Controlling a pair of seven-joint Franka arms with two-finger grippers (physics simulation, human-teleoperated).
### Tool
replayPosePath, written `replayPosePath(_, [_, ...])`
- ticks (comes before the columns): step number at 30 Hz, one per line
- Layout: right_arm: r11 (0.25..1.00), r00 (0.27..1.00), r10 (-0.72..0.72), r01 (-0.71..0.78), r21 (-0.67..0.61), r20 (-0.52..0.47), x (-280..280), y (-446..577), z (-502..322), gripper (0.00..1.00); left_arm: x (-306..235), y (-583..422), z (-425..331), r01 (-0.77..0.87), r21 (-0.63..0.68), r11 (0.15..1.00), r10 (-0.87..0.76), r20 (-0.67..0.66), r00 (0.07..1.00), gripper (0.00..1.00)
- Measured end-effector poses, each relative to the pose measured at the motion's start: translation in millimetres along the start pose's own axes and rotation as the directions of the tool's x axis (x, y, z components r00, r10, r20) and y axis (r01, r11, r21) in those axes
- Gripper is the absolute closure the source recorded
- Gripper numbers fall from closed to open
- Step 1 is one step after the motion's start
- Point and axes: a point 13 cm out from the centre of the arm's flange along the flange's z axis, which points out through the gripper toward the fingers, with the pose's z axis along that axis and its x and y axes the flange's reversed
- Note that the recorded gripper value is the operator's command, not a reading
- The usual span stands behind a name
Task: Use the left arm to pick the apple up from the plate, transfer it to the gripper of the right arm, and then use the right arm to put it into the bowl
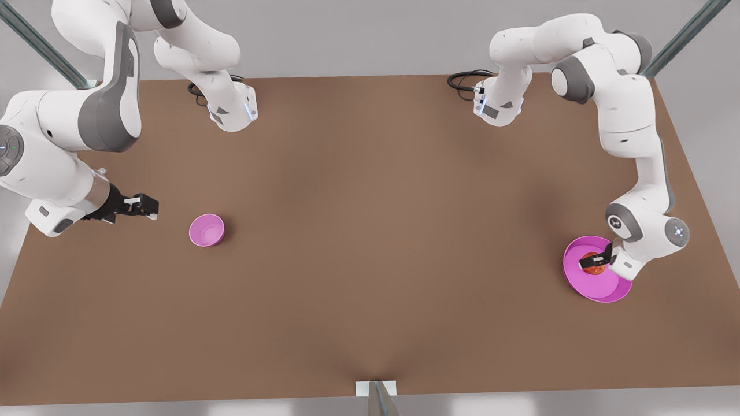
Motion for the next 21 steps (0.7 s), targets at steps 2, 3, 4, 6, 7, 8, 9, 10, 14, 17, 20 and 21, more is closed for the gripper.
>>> replayPosePath(2, [1.000, 1.000, 0.004, -0.004, -0.001, -0.002, 0.4, -2.9, 0.7, 0.00, 0.3, 0.6, 2.5, -0.016, -0.001, 1.000, 0.016, -0.001, 1.000, 0.11])
replayPosePath(3, [1.000, 1.000, 0.006, -0.006, -0.001, -0.002, 0.6, -4.4, 0.9, 0.00, 0.4, 0.8, 3.2, -0.023, -0.002, 1.000, 0.023, -0.001, 1.000, 0.20])
replayPosePath(4, [1.000, 1.000, 0.003, -0.003, -0.001, -0.001, 0.4, -2.9, 0.3, 0.00, 0.7, 1.1, 4.6, -0.030, -0.002, 1.000, 0.030, -0.002, 1.000, 0.21])
replayPosePath(6, [1.000, 1.000, -0.006, 0.006, 0.000, 0.000, -0.1, 2.6, -0.4, 0.00, 1.0, 1.6, 6.4, -0.042, -0.004, 0.999, 0.042, -0.003, 0.999, 0.21])
replayPosePath(7, [1.000, 1.000, -0.007, 0.007, -0.001, 0.000, 0.0, 2.8, 0.0, 0.00, 1.4, 1.8, 7.6, -0.048, -0.004, 0.999, 0.048, -0.004, 0.999, 0.21])
replayPosePath(8, [1.000, 1.000, -0.005, 0.005, -0.001, -0.001, 0.1, 1.8, 0.3, 0.00, 2.2, 2.1, 10.0, -0.053, -0.005, 0.999, 0.053, -0.007, 0.999, 0.21])
replayPosePath(9, [1.000, 1.000, -0.004, 0.004, -0.001, -0.001, 0.1, 0.9, 0.2, 0.00, 3.3, 2.1, 12.9, -0.059, -0.005, 0.998, 0.059, -0.011, 0.998, 0.21])
replayPosePath(10, [1.000, 1.000, -0.004, 0.004, -0.001, -0.001, 0.1, 0.9, 0.1, 0.00, 4.0, 2.1, 15.2, -0.064, -0.005, 0.998, 0.063, -0.014, 0.998, 0.21])
replayPosePath(14, [1.000, 1.000, -0.002, 0.002, -0.002, 0.000, 0.0, 0.0, 0.0, 0.00, 4.9, 4.3, 18.6, -0.077, -0.005, 0.997, 0.077, -0.018, 0.997, 0.21])
replayPosePath(17, [1.000, 1.000, -0.001, 0.001, -0.024, -0.001, -0.5, 3.5, 1.5, 0.00, -5.9, 2.9, 3.4, -0.094, -0.010, 0.995, 0.095, 0.008, 0.995, 0.24])
replayPosePath(20, [0.995, 1.000, 0.013, -0.014, -0.100, -0.009, -2.6, 9.5, 8.4, 0.00, -36.7, -26.0, -33.3, -0.146, -0.003, 0.989, 0.146, 0.059, 0.987, 0.25])
replayPosePath(21, [0.992, 1.000, 0.018, -0.019, -0.127, -0.012, -3.7, 11.8, 10.6, 0.00, -46.8, -53.9, -46.3, -0.177, 0.020, 0.984, 0.175, 0.081, 0.981, 0.25])
